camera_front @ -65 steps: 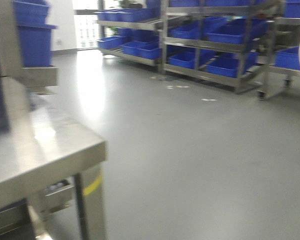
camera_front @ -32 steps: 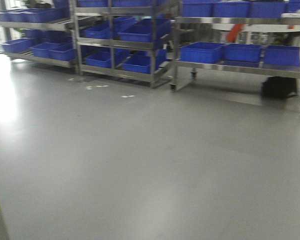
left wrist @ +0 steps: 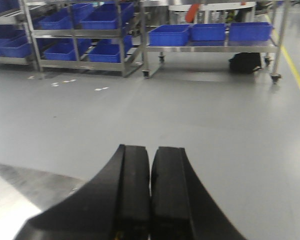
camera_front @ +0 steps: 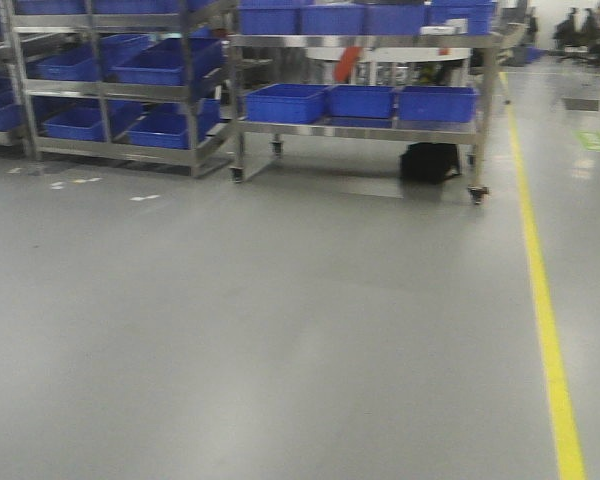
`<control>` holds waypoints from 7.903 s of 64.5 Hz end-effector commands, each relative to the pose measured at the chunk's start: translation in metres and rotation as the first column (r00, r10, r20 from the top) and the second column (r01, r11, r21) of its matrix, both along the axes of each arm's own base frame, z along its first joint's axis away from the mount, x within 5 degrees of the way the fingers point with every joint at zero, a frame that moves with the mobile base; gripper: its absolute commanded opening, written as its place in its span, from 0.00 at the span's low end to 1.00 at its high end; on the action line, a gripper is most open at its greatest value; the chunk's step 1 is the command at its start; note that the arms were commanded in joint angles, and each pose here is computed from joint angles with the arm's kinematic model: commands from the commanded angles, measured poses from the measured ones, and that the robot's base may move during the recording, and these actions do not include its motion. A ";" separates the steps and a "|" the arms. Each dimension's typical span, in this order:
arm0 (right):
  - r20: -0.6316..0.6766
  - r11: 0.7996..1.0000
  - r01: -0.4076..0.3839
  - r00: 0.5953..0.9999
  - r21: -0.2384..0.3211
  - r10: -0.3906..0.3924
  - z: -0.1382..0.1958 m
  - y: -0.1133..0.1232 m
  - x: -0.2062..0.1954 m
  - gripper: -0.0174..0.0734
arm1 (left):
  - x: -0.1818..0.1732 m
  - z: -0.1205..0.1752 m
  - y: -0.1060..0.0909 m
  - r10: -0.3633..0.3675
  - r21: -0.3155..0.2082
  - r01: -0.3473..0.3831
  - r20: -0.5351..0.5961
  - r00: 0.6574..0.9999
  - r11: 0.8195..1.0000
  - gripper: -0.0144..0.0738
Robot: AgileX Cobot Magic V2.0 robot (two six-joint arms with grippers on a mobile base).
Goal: Move white bin to right shelf second layer
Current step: 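Turn the base away from the table holding the bin in the right gripper, then drive the base along the yellow floor line past the crate cart, then drive the base past the blue crate shelves toward the windows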
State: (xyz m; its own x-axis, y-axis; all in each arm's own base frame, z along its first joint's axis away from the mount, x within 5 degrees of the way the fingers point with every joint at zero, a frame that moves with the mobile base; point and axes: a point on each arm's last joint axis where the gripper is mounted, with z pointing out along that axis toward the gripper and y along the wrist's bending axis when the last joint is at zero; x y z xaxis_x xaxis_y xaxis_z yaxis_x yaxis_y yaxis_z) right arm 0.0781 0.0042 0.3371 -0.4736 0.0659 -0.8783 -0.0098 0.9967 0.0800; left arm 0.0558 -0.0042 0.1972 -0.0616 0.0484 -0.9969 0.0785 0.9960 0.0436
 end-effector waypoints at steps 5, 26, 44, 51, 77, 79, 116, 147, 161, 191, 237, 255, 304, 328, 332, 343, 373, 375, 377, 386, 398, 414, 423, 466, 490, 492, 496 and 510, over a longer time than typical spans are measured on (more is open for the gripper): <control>0.114 1.000 0.007 0.993 0.008 -0.008 0.016 0.000 0.003 0.29 | 0.000 -0.004 0.000 -0.003 -0.016 0.004 0.061 0.998 1.000 0.26; 0.114 1.000 0.007 0.993 0.008 -0.008 0.016 0.000 0.003 0.29 | 0.000 -0.004 0.000 -0.003 -0.016 0.004 0.061 0.998 1.000 0.26; 0.114 1.000 0.007 0.993 0.008 -0.008 0.016 0.000 0.003 0.29 | 0.000 -0.004 0.000 -0.003 -0.016 0.004 0.061 0.998 1.000 0.26; 0.114 1.000 0.007 0.993 0.008 -0.008 0.016 0.000 0.003 0.29 | 0.000 -0.004 0.000 -0.003 -0.016 0.004 0.061 0.998 1.000 0.26; 0.114 1.000 0.007 0.993 0.008 -0.008 0.016 0.000 0.003 0.29 | 0.000 -0.004 0.000 -0.003 -0.016 0.004 0.061 0.998 1.000 0.26; 0.114 1.000 0.007 0.993 0.008 -0.008 0.016 0.000 0.003 0.29 | 0.000 -0.004 0.000 -0.003 -0.016 0.004 0.061 0.998 1.000 0.26; 0.114 1.000 0.007 0.993 0.008 -0.008 0.016 0.000 0.003 0.29 | 0.000 -0.004 0.000 -0.003 -0.016 0.004 0.061 0.998 1.000 0.26; 0.114 1.000 0.007 0.993 0.008 -0.008 0.016 0.000 0.003 0.29 | 0.000 -0.004 0.000 -0.003 -0.016 0.004 0.061 0.998 1.000 0.26; 0.114 1.000 0.007 0.993 0.008 -0.008 0.016 0.000 0.003 0.29 | 0.000 -0.004 0.000 -0.003 -0.016 0.004 0.061 0.998 1.000 0.26; 0.114 1.000 0.007 0.993 0.008 -0.008 0.016 0.000 0.003 0.29 | 0.000 -0.004 0.000 -0.003 -0.016 0.004 0.061 0.998 1.000 0.26; 0.114 1.000 0.007 0.993 0.008 -0.008 0.016 0.000 0.003 0.29 | 0.000 -0.004 0.000 -0.003 -0.016 0.004 0.061 0.998 1.000 0.26; 0.115 1.000 0.007 0.993 0.008 -0.008 0.016 0.000 0.003 0.29 | 0.000 -0.004 0.000 -0.003 -0.016 0.004 0.061 0.998 1.000 0.26; 0.115 1.000 0.007 0.993 0.008 -0.008 0.016 0.000 0.003 0.29 | 0.000 -0.004 0.000 -0.003 -0.016 0.004 0.061 0.998 1.000 0.26; 0.115 1.000 0.007 0.993 0.008 -0.008 0.016 0.000 0.003 0.29 | 0.000 -0.004 0.000 -0.003 -0.016 0.004 0.061 0.998 1.000 0.26; 0.115 1.000 0.007 0.993 0.008 -0.008 0.016 0.000 0.003 0.29 | 0.000 -0.004 0.000 -0.003 -0.016 0.004 0.061 0.998 1.000 0.26; 0.115 1.000 0.007 0.993 0.008 -0.008 0.016 0.000 0.003 0.29 | 0.000 -0.004 0.000 -0.003 -0.016 0.004 0.061 0.998 1.000 0.26; 0.115 1.000 0.007 0.993 0.008 -0.008 0.016 0.000 0.003 0.29 | 0.000 -0.004 0.000 -0.003 -0.016 0.004 0.061 0.998 1.000 0.26; 0.115 1.000 0.007 0.993 0.008 -0.008 0.016 0.000 0.003 0.29 | 0.000 -0.004 0.000 -0.003 -0.016 0.004 0.061 0.998 1.000 0.26; 0.115 1.000 0.007 0.993 0.008 -0.008 0.016 0.000 0.003 0.29 | 0.000 -0.004 0.000 -0.003 -0.016 0.004 0.061 0.998 1.000 0.26; 0.115 1.000 0.007 0.993 0.008 -0.008 0.016 0.000 0.003 0.29 | 0.000 -0.004 0.000 -0.003 -0.016 0.004 0.061 0.998 1.000 0.26; 0.115 1.000 0.007 0.993 0.008 -0.008 0.016 0.000 0.003 0.29 | 0.000 -0.004 0.000 -0.003 -0.016 0.004 0.061 0.998 1.000 0.26; 0.115 1.000 0.007 0.993 0.008 -0.008 0.016 0.000 0.003 0.29 | 0.000 -0.004 0.000 -0.003 -0.016 0.004 0.061 0.998 1.000 0.26; 0.115 1.000 0.007 0.993 0.008 -0.008 0.016 0.000 0.003 0.29 | 0.000 -0.004 0.000 -0.003 -0.016 0.004 0.061 0.998 1.000 0.26; 0.115 1.000 0.007 0.993 0.008 -0.008 0.016 0.000 0.003 0.29 | 0.000 -0.004 0.000 -0.003 -0.016 0.004 0.061 0.998 1.000 0.26; 0.115 1.000 0.007 0.993 0.008 -0.008 0.016 0.000 0.003 0.29 | 0.000 -0.004 0.000 -0.003 -0.016 0.004 0.061 0.998 1.000 0.26; 0.115 1.000 0.007 0.993 0.008 -0.008 0.016 0.000 0.003 0.29 | 0.000 -0.004 0.000 -0.003 -0.016 0.004 0.061 0.998 1.000 0.26; 0.115 1.000 0.007 0.993 0.008 -0.008 0.016 0.000 0.003 0.29 | 0.000 -0.004 0.000 -0.003 -0.016 0.004 0.061 0.998 1.000 0.26; 0.115 1.000 0.007 0.993 0.008 -0.008 0.016 0.000 0.003 0.29 | 0.000 -0.004 0.000 -0.003 -0.016 0.004 0.061 0.998 1.000 0.26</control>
